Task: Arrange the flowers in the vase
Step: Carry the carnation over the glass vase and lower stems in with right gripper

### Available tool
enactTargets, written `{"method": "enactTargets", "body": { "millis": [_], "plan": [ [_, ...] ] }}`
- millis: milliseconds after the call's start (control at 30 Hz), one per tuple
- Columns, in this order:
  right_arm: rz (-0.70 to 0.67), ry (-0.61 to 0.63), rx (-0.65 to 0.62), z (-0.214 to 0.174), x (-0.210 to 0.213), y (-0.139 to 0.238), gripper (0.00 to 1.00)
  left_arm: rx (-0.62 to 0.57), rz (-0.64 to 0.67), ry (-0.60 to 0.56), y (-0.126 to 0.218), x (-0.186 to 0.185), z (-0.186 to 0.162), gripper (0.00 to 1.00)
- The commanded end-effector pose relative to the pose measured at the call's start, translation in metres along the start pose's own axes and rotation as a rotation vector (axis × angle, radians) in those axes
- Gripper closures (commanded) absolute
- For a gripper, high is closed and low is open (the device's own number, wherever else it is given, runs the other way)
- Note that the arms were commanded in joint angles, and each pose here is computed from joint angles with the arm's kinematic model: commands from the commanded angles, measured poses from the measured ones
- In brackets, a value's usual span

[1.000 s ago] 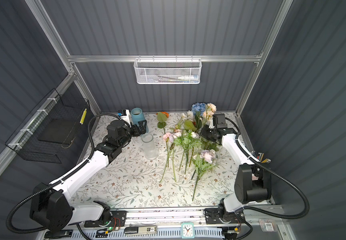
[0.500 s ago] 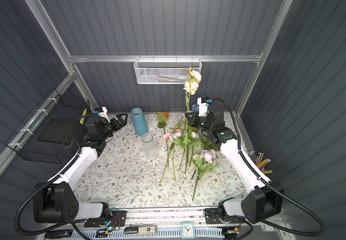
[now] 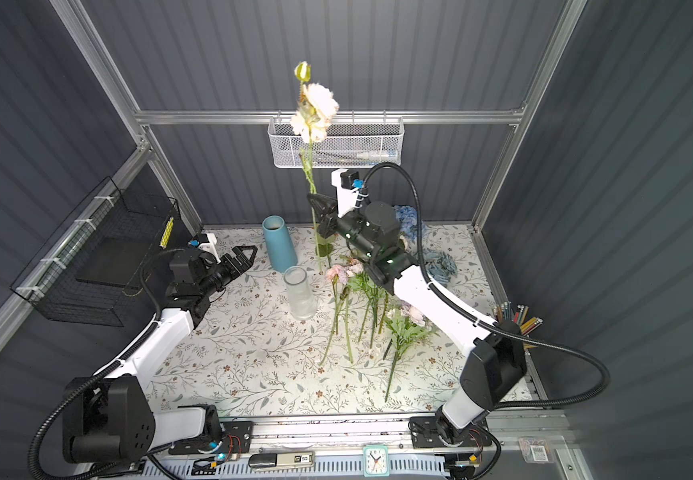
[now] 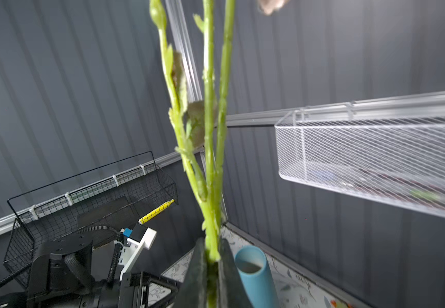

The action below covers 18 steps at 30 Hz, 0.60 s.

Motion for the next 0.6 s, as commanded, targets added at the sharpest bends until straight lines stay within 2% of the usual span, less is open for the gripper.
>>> {"method": "enactTargets", "body": {
  "millis": [0,300,567],
  "plan": [
    [0.061,0.143,-0.197,0.021,0.017,-0.017,1.0,0.032,-0.068,0.012,0.0,-0.007,-0.003,0.0],
    [0.086,0.09,-0.12,-0.034,0.014,-0.054,1.0,0.062,-0.069,-0.022,0.006,-0.009,-0.008,0.0],
    [0.038,0.053,0.009,-0.095,0.014,-0.036,1.0,0.034,-0.092,-0.078,0.013,-0.017,0.0,0.0]
  ]
}}
Point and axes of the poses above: each gripper's point midway between its finger pads, its own y axis back along the fingers, its own x axis along the line the jaws close on, z = x × y, the point moved 6 cm from there along y, back along the fingers, and after that the axes turned 12 degrees about -y, right-handed, at the moved point
